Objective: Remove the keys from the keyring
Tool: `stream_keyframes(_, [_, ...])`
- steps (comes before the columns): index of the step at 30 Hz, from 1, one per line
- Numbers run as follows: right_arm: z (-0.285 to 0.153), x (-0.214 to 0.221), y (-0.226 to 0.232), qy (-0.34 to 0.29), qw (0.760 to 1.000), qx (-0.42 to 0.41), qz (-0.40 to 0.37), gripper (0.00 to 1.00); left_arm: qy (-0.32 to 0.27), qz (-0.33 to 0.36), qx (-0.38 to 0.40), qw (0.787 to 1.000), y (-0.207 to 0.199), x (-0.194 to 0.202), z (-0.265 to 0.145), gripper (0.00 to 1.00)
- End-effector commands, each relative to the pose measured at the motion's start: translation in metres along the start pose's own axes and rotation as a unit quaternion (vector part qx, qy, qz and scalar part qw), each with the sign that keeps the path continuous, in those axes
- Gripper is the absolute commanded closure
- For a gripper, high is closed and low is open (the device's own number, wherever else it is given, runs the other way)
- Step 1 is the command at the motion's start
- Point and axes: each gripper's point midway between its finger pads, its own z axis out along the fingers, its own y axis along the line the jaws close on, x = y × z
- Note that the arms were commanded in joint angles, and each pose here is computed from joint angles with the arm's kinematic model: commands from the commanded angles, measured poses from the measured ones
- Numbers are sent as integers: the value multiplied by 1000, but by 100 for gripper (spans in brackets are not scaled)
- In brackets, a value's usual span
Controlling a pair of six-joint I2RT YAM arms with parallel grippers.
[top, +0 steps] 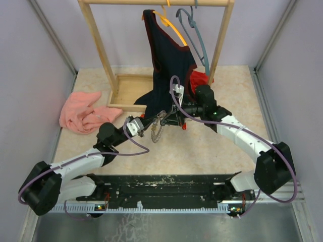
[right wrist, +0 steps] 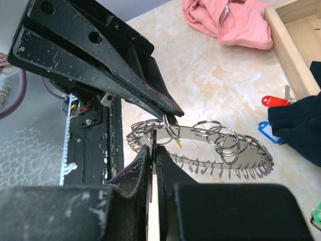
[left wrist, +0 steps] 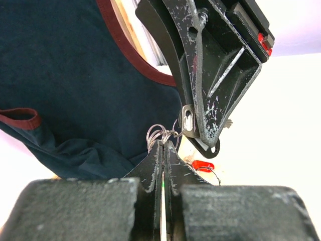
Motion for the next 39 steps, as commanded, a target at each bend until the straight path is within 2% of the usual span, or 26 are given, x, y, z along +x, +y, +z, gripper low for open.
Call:
stream_keyframes(1, [-6, -24, 10, 1, 998, -8, -64, 100, 14, 7, 11, 1000, 1, 1, 4, 100])
stream_keyframes(19, [-10, 7, 9, 134, 984, -22, -113, 100, 69, -69, 119, 988, -31, 36, 6, 100])
stream_keyframes(24, [-9, 14, 17, 154, 983, -56, -79, 100, 64, -95, 139, 984, -41, 44, 4, 100])
stream_keyframes(39, [1, 29, 27, 184, 976, -110, 45, 100, -13, -151, 178, 972, -62, 41, -3, 100])
